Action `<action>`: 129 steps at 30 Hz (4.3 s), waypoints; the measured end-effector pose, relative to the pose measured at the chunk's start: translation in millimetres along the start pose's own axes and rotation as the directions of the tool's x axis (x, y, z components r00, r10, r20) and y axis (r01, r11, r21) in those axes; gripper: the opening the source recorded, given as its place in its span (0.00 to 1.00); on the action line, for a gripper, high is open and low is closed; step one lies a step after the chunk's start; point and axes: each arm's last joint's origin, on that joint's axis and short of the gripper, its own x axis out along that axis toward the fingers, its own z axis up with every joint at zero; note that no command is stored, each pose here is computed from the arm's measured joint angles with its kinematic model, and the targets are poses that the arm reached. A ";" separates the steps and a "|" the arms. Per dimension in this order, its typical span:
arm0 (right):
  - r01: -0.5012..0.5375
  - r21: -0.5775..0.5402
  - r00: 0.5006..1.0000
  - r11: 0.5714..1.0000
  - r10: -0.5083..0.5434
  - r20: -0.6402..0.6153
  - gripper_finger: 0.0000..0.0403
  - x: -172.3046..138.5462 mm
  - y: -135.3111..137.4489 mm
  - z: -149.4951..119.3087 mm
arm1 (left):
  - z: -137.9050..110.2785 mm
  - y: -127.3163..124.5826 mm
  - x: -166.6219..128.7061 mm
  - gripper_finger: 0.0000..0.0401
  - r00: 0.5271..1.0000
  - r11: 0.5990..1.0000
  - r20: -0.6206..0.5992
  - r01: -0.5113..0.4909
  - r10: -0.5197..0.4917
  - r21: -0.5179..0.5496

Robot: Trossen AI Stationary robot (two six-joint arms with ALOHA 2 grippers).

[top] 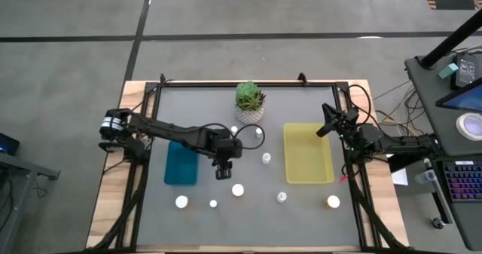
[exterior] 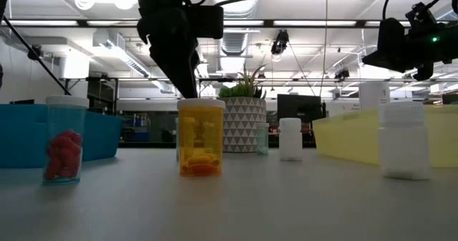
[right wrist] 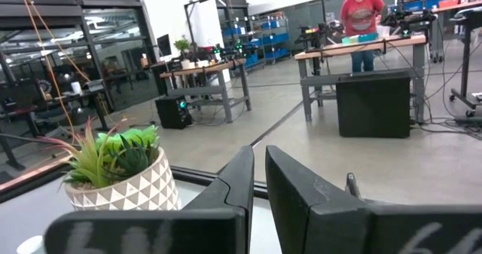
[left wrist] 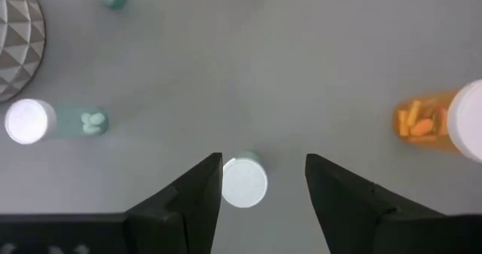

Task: Pick and place medicine bottles into bin by pill shape (circle, oval)
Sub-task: Put the bottom blue tablet bottle into the left blue bin

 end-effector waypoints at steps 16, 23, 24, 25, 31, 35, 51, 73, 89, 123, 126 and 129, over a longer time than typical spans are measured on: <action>0.000 0.000 1.000 1.000 0.000 0.000 0.07 0.0 0.0 0.1 | -11.9 0.4 19.0 0.72 0.998 0.992 -0.056 -0.032 0.039 0.120; 0.000 -0.001 1.000 1.000 0.000 0.000 0.07 0.0 0.0 0.0 | -14.2 -1.4 36.3 0.64 0.993 0.988 -0.104 -0.033 0.049 0.148; 0.000 -0.001 1.000 1.000 0.000 0.000 0.07 0.0 0.0 0.1 | -14.3 -1.6 36.3 0.62 0.993 0.988 -0.104 -0.035 0.051 0.153; 0.000 -0.001 1.000 1.000 0.000 0.000 0.07 0.0 0.0 0.0 | -14.3 -1.6 36.3 0.59 0.993 0.987 -0.103 -0.039 0.055 0.154; 0.000 -0.002 1.000 1.000 0.000 0.000 0.07 0.0 0.0 0.0 | -12.0 -1.4 31.4 0.47 0.995 0.988 -0.081 -0.041 0.053 0.148; 0.000 -0.003 1.000 1.000 0.000 0.000 0.07 0.0 0.0 -0.1 | -11.1 -1.5 30.5 0.38 0.996 0.988 -0.077 -0.041 0.052 0.147; 0.000 -0.045 1.000 0.999 0.000 0.000 0.07 0.0 0.0 0.0 | -8.7 -1.7 28.6 0.23 0.996 0.988 -0.066 -0.048 0.058 0.145; 0.000 -0.047 1.000 0.999 0.000 0.004 0.07 0.0 0.1 0.7 | 23.8 -17.6 -12.9 0.23 0.998 0.985 0.047 -0.054 0.047 0.167; -0.544 -0.001 0.838 0.839 0.544 0.054 0.07 -3.9 18.1 24.5 | 35.6 -30.3 -44.0 0.23 0.988 0.978 0.152 -0.044 0.013 0.203; -0.869 -0.136 0.476 0.477 0.728 -0.493 0.07 46.9 193.9 24.4 | 24.2 -42.3 -57.5 0.23 0.989 0.924 0.140 -0.088 0.038 0.371; -0.871 -0.139 0.471 0.472 0.717 -0.513 0.07 50.7 203.4 19.1 | 18.2 -46.2 -66.5 0.23 0.990 0.927 0.138 -0.083 0.035 0.366; -0.871 -0.147 0.474 0.470 0.720 -0.508 0.07 54.6 211.9 18.9 | 14.3 -50.7 -76.5 0.23 0.987 0.933 0.157 -0.091 0.037 0.349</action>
